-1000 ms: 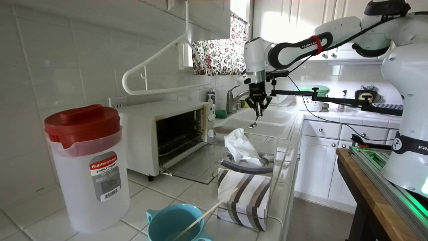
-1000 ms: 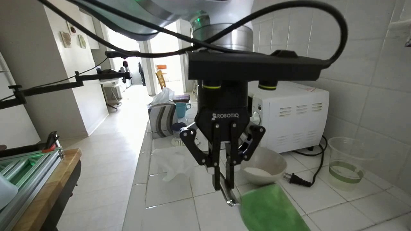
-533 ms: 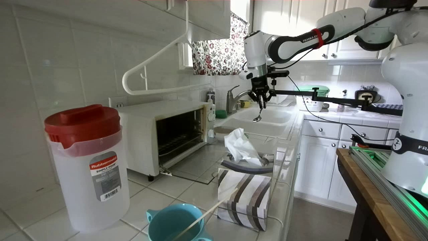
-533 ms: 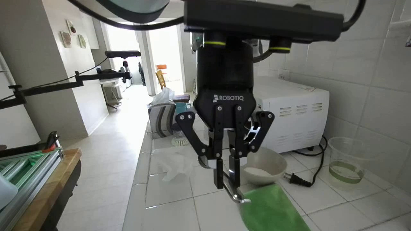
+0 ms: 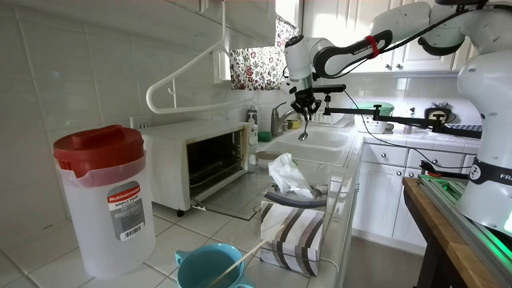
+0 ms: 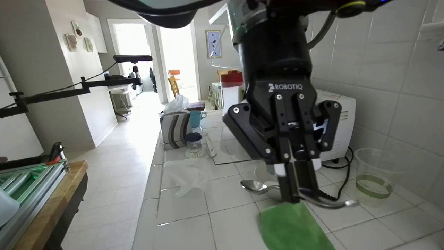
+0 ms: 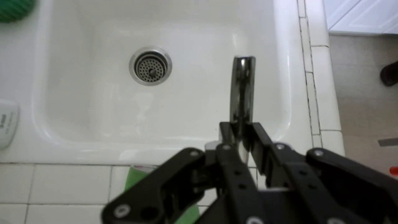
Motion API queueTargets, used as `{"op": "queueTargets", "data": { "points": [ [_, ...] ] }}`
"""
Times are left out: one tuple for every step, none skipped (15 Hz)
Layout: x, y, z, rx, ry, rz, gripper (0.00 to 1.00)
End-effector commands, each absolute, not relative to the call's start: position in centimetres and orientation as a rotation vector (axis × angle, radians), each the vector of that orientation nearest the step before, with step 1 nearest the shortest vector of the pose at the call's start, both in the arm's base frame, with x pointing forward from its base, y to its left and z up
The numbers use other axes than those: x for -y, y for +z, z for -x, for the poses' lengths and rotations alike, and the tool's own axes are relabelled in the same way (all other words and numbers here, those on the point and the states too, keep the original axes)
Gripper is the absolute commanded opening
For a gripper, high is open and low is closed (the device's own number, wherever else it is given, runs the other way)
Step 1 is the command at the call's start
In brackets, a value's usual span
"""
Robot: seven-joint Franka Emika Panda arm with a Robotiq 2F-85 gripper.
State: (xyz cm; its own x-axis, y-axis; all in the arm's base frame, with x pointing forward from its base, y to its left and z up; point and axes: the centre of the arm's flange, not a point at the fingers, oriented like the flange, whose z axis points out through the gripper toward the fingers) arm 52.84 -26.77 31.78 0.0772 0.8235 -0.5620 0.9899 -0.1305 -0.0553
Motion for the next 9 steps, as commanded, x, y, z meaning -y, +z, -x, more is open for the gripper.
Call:
{"op": "queueTargets", "data": {
  "points": [
    [27.1,32.0,-55.7,-1.810,-0.757,-1.870,0.05],
    [26.9,32.0,-56.1,-1.813,-0.751,-1.854,0.05],
    [26.5,31.8,-56.7,-1.809,-0.749,-1.832,0.05],
    [26.1,31.6,-57.2,-1.807,-0.742,-1.816,0.05],
    [25.8,31.5,-57.6,-1.804,-0.737,-1.807,0.05],
    [25.5,31.5,-58.0,-1.797,-0.736,-1.795,0.05],
    [25.3,31.5,-58.5,-1.789,-0.729,-1.789,0.05],
    [25.1,31.6,-58.8,-1.781,-0.725,-1.779,0.05],
    [24.9,31.6,-59.2,-1.775,-0.718,-1.772,0.05]
  ]
}}
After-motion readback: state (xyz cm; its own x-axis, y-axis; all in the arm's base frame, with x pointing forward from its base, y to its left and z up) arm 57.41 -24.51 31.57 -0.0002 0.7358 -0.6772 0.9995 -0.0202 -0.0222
